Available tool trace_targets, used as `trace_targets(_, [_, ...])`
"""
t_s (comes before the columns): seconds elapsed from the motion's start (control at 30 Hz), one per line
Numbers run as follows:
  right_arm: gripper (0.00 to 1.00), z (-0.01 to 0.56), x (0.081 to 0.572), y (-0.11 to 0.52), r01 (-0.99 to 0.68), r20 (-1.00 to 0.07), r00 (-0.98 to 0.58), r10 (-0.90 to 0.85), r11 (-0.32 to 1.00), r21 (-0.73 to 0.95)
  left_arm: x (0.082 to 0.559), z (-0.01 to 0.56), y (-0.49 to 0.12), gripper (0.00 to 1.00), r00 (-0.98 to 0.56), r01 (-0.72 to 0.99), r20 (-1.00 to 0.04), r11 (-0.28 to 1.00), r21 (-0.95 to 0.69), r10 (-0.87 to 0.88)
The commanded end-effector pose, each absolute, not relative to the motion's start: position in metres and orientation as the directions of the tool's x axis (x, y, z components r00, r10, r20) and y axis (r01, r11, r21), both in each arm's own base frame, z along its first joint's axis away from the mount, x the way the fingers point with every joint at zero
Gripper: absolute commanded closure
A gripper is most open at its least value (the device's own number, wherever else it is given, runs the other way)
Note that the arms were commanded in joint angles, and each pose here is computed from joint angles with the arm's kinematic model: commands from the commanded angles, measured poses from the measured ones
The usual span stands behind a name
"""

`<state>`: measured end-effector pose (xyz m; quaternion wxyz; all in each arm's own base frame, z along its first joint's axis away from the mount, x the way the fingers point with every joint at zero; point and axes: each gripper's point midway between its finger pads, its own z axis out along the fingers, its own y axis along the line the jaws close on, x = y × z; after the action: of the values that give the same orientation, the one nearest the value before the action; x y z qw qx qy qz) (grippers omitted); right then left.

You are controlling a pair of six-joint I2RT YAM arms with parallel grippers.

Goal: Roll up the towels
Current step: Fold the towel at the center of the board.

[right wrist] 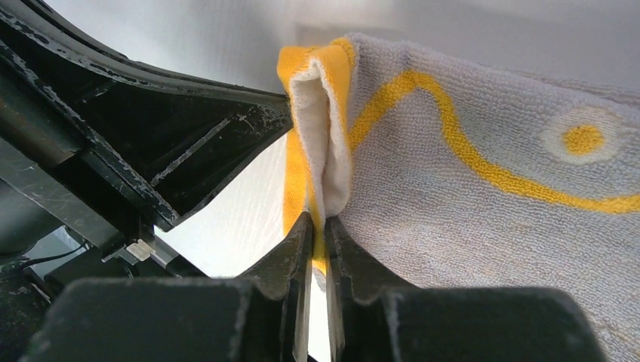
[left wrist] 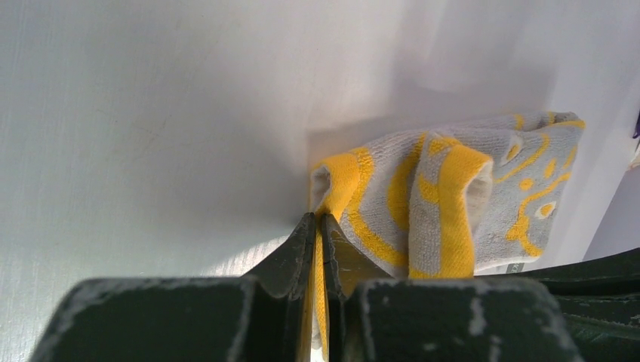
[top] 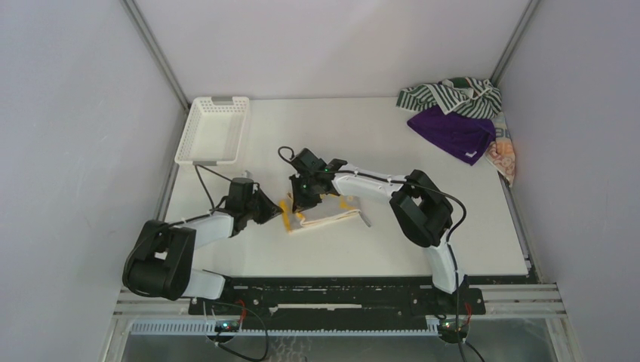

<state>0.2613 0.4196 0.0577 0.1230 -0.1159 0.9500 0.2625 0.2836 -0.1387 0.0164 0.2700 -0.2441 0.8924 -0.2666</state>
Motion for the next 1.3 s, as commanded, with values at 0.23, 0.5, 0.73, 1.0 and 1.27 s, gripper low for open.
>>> trace_targets(0.23, [0.78, 0.093, 0.249, 0.452, -0.348, -0.327, -0.928, -0.179, 0.730, 0.589, 0.279, 0.018, -0.135, 0.90, -0.731, -0.281, -0.377, 0.754, -0.593, -0.569])
trace_targets(0.5, [0.72, 0.132, 0.238, 0.446, -0.423, -0.393, -0.897, -0.201, 0.649, 0.632, 0.276, 0.027, -0.118, 0.82, -0.693, -0.314, -0.427, 0.777, -0.546, -0.581])
trace_targets(0.73, [0.67, 0.140, 0.282, 0.364, -0.366, -0.462, -0.884, -0.068, 0.713, 0.597, 0.273, 0.070, -0.097, 0.68, -0.625, -0.293, -0.545, 0.815, -0.500, -0.560])
trace_targets(1.0, [0.66, 0.120, 0.297, 0.316, -0.312, -0.462, -0.887, -0.007, 0.747, 0.587, 0.295, 0.089, -0.128, 0.51, -0.664, -0.217, -0.528, 0.812, -0.542, -0.529])
trace_targets(1.27, [0.64, 0.108, 0.296, 0.312, -0.336, -0.474, -0.880, -0.026, 0.741, 0.581, 0.329, 0.089, -0.143, 0.48, -0.696, -0.181, -0.516, 0.818, -0.546, -0.499])
